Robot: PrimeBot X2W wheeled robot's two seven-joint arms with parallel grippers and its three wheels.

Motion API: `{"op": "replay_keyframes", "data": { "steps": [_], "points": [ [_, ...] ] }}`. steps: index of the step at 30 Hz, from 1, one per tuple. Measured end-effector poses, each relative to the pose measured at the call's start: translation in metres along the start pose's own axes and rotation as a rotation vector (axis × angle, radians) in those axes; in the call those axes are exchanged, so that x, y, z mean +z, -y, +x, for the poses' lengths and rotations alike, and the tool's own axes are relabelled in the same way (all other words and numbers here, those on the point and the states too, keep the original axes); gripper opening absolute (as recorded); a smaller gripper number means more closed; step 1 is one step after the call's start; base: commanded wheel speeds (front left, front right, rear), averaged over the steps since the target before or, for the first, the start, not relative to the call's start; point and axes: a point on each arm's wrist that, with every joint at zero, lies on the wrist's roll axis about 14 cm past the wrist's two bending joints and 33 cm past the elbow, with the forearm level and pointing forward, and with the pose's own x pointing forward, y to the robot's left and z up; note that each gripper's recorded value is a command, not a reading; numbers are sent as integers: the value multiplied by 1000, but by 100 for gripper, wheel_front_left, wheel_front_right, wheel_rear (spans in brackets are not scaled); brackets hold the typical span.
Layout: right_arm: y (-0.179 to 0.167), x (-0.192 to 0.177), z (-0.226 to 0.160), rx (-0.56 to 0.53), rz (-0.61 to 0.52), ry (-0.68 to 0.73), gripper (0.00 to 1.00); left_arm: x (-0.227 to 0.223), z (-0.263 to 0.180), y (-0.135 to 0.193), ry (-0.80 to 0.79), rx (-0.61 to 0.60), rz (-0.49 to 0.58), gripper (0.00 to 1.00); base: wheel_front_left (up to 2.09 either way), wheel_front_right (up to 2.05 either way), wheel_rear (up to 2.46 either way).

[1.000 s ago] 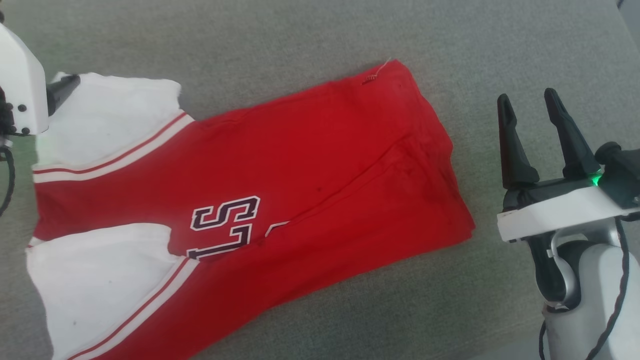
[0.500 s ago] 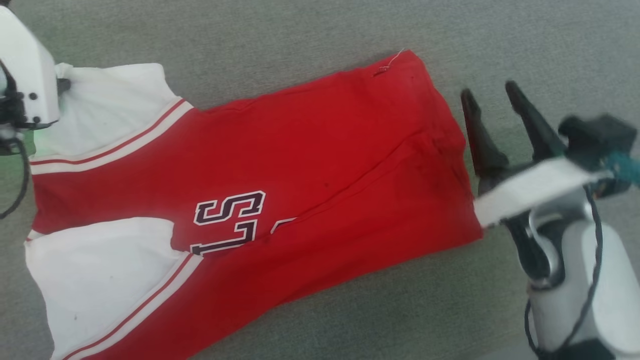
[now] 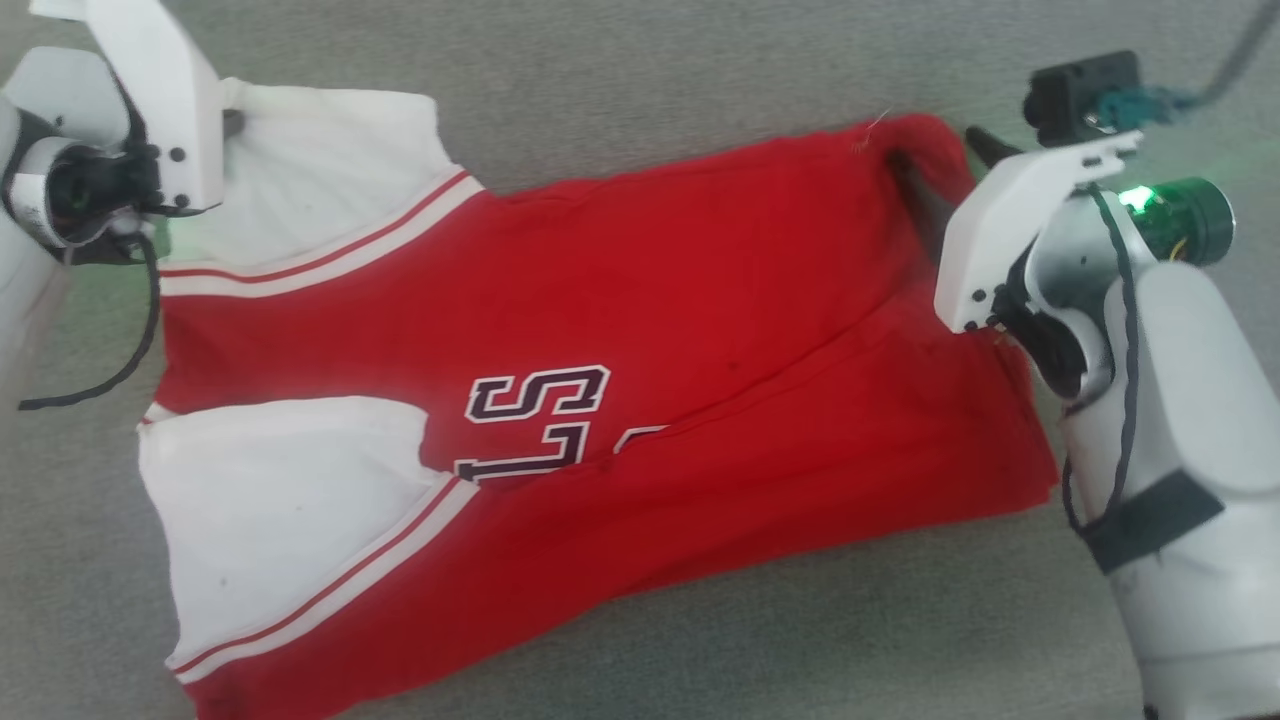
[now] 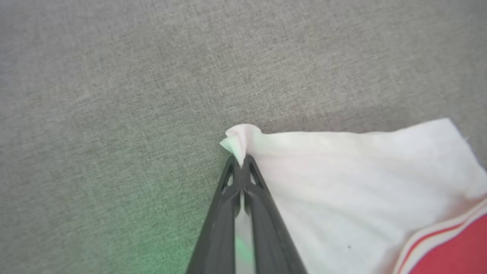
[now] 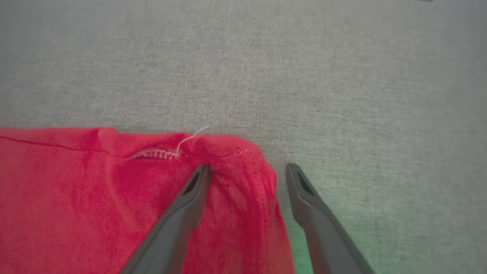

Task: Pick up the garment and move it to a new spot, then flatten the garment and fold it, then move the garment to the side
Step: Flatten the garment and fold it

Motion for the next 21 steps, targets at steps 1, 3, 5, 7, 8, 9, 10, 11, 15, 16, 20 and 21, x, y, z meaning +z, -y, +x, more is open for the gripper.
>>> {"op": "replay_keyframes", "data": {
  "steps": [1, 3, 5, 7, 8, 9, 10, 11, 15, 16, 20, 21],
  "points": [
    [0, -5, 4, 4, -9, -41, 100, 0, -1, 0, 2, -1, -1, 0, 0, 0, 0],
    [-5, -13, 12, 25, 5, -112, 100, -1, -2, -3, 7, 1, -4, 0, 0, 0, 0],
    [-10, -22, 16, 46, 10, -191, 100, -2, -4, -6, 16, 5, -9, 0, 0, 0, 0],
    [-12, -26, 18, 58, 23, -245, 0, -2, -4, -6, 24, 3, -12, 0, 0, 0, 0],
    [-12, -27, 20, 62, 10, -280, 0, -3, -5, -7, 32, 4, -15, 0, 0, 0, 0],
    [-12, -25, 20, 64, 11, -285, 0, -3, -5, -8, 36, 4, -16, 0, 0, 0, 0],
    [-14, -26, 21, 69, 19, -293, 0, -3, -6, -8, 39, 5, -17, 0, 0, 0, 0],
    [-15, -26, 20, 72, 22, -303, 0, -3, -7, -8, 45, 4, -17, 0, 0, 0, 0],
    [-16, -22, 17, 73, 37, -324, 0, -1, -13, -11, 62, 14, -20, 0, 0, 0, 0],
    [-15, -20, 16, 71, 43, -321, 0, -1, -15, -12, 67, 18, -21, 0, 0, 0, 0],
    [-12, -7, 12, 62, 54, -292, 0, 9, -27, -10, 104, 18, -15, 0, 0, 0, 0],
    [-12, -5, 10, 59, 51, -288, 0, 13, -31, -9, 118, 16, -8, 0, 0, 0, 0]
  ]
}}
